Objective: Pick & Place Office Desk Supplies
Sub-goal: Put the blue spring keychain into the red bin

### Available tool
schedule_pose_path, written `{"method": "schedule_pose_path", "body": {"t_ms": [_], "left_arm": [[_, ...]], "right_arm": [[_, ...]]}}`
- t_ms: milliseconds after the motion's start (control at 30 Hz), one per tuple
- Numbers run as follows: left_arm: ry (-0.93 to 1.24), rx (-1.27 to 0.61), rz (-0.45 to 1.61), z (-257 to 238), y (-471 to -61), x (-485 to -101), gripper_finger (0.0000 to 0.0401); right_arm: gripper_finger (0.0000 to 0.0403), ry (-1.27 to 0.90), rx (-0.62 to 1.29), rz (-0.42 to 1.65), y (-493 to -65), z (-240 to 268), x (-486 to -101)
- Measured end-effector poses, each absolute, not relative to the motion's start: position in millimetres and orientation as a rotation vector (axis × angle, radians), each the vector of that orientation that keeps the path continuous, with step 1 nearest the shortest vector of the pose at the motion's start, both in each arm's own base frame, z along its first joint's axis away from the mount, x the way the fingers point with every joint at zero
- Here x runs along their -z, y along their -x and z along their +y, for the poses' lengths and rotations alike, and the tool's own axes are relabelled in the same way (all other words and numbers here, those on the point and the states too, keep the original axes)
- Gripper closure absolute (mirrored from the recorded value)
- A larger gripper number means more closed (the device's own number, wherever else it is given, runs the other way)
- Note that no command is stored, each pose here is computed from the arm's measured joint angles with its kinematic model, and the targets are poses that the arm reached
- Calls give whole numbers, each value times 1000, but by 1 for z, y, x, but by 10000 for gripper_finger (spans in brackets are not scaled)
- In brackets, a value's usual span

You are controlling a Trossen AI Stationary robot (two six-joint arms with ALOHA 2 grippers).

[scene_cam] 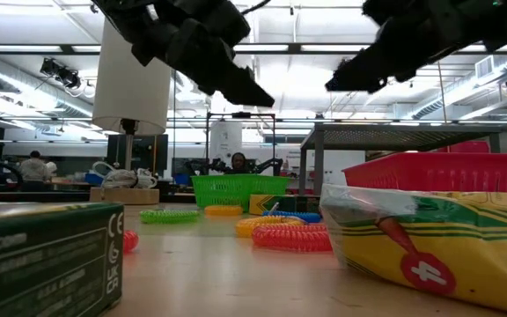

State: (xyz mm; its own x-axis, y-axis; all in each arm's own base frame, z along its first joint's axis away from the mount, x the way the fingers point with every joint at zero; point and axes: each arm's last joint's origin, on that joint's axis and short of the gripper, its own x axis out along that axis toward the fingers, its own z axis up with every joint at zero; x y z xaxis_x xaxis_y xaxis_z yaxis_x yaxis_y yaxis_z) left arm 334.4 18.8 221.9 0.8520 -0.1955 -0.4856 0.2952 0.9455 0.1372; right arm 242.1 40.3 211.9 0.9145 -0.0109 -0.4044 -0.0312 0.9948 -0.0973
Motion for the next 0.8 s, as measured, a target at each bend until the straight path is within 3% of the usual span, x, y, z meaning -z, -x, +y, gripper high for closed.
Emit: {"method": "schedule_pose_path", "body": {"t_ms": [300, 800], "left_arm": [[-260, 247, 381, 10, -318, -258, 145], [-340, 38, 366, 1, -263, -310, 145]], "right_arm": [[197, 159, -29, 630, -291, 50, -196], [197, 182, -277, 857, -349, 68, -166]]}}
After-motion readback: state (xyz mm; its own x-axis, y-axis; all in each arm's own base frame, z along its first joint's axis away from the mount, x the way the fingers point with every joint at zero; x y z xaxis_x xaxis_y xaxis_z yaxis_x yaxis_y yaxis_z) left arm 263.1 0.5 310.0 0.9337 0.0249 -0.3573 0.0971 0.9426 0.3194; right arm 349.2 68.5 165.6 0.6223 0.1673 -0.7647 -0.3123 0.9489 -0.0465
